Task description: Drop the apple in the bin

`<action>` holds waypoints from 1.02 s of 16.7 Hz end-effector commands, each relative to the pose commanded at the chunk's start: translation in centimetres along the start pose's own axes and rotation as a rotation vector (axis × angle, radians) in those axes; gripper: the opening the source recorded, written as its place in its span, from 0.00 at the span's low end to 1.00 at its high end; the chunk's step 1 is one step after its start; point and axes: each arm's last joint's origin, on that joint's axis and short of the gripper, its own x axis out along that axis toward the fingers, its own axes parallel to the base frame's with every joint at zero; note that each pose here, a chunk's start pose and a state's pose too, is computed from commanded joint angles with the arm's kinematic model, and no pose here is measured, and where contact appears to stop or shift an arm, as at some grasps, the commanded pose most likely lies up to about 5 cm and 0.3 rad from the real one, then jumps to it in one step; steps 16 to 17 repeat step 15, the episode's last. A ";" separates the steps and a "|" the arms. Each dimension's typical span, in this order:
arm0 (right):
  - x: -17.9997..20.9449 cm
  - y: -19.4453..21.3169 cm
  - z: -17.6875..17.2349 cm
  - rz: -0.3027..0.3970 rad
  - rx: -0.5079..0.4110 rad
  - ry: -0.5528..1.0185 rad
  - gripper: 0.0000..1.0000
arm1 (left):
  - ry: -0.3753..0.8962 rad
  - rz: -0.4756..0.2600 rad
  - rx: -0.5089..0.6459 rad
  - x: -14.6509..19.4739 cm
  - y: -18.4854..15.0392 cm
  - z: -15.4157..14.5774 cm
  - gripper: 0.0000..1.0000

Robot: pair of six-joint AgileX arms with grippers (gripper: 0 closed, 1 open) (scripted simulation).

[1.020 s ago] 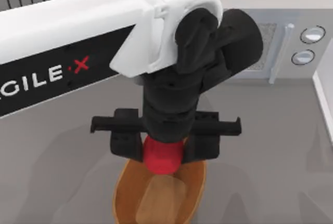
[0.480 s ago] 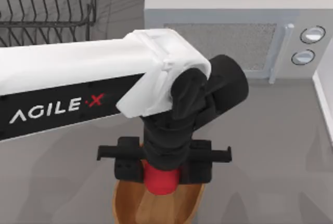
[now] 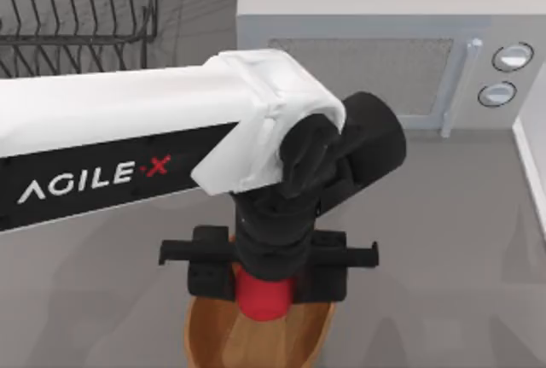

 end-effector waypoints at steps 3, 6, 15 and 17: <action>0.0 0.0 0.0 0.000 0.000 0.000 1.00 | 0.000 0.000 0.000 0.0 0.0 0.0 0.53; 0.0 0.0 0.0 0.000 0.000 0.000 1.00 | 0.000 0.000 0.000 0.0 0.0 0.0 0.75; 0.0 0.0 0.0 0.000 0.000 0.000 1.00 | 0.000 0.000 0.000 0.0 0.0 0.0 1.00; 0.0 0.0 0.0 0.000 0.000 0.000 1.00 | 0.000 0.000 0.000 0.0 0.0 0.0 1.00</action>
